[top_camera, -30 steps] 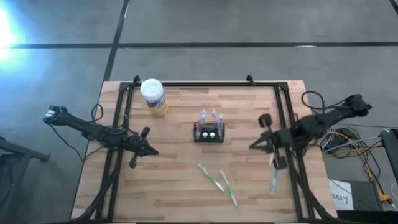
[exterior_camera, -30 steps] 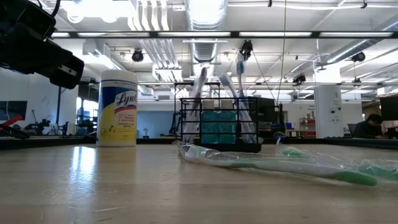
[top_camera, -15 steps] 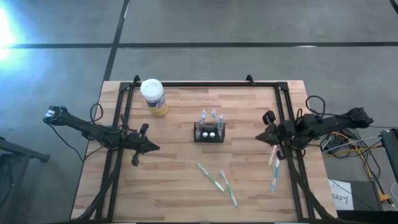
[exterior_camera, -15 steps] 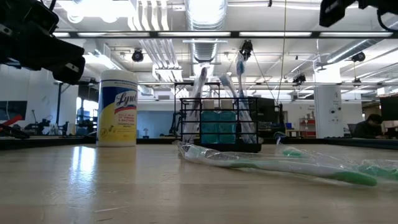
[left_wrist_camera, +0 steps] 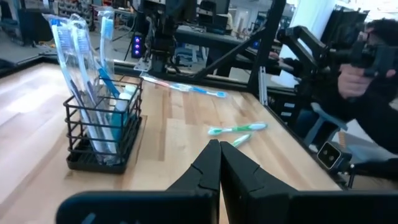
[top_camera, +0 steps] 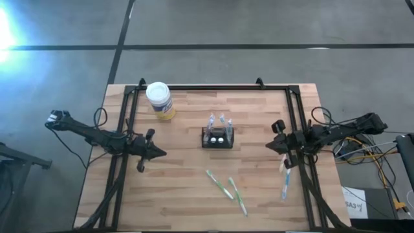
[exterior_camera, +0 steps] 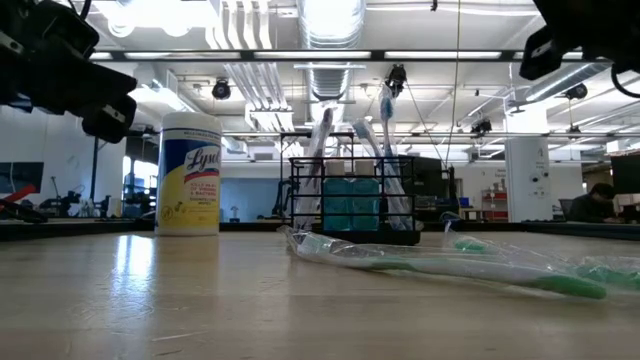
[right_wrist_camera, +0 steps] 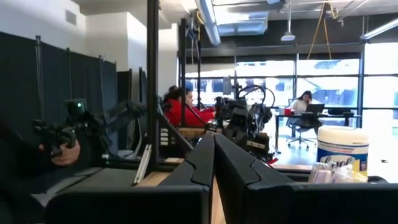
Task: Pick & Place toothbrushing station
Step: Put the left green toothbrush into the wire organizer
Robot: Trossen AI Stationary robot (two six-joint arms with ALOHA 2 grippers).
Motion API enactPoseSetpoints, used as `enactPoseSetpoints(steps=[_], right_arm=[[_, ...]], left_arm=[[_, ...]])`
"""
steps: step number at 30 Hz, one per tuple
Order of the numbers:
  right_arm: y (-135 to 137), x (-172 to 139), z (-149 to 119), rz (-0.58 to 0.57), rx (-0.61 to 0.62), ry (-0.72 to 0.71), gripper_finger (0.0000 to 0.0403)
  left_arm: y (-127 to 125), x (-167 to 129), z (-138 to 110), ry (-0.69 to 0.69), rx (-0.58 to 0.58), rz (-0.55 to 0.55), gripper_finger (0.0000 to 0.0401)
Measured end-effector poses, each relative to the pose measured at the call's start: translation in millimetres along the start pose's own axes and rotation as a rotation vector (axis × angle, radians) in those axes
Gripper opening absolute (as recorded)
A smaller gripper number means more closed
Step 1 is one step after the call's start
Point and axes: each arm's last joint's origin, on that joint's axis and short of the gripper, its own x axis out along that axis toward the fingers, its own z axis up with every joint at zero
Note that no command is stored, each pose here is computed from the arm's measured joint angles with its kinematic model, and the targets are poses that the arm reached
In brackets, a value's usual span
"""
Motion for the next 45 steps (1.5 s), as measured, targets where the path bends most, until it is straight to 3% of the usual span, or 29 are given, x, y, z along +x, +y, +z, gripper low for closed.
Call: enactPoseSetpoints(steps=[3, 9, 12, 19, 25, 31, 34, 38, 42, 45], right_arm=[[0, 1, -3, 0.000, -0.037, 0.023, 0.0008], [0, 1, -5, 0.002, -0.147, 0.036, 0.0008], [0, 1, -3, 0.002, -0.148, 0.025, 0.0008], [0, 1, -3, 0.003, -0.163, 0.023, 0.0008], [0, 1, -3, 0.003, -0.166, 0.025, 0.0008], [0, 1, -3, 0.002, -0.178, 0.020, 0.0009], [0, 1, -2, 0.002, -0.178, 0.013, 0.0009], [0, 1, -2, 0.001, -0.178, 0.009, 0.0009], [0, 0, 0, 0.000, -0.175, -0.006, 0.0009], [0, 0, 1, 0.000, -0.158, -0.012, 0.0009]], left_arm=[[0, 0, 1, -0.008, -0.005, 0.002, 0.0005], [4, 0, 3, -0.055, -0.031, 0.155, 0.0005], [4, -1, 8, -0.108, -0.076, 0.168, 0.0005], [0, 3, 34, -0.182, -0.122, 0.281, 0.0005], [-9, 22, 54, -0.134, -0.166, 0.302, 0.0003], [-32, 64, 57, 0.008, -0.251, 0.288, 0.0002], [-49, 92, 47, 0.149, -0.273, 0.265, 0.0003], [-77, 136, 46, 0.239, -0.317, 0.232, 0.0008], [-93, 181, 41, 0.356, -0.274, 0.281, 0.0020], [-102, 209, 45, 0.472, -0.153, 0.319, 0.0040]])
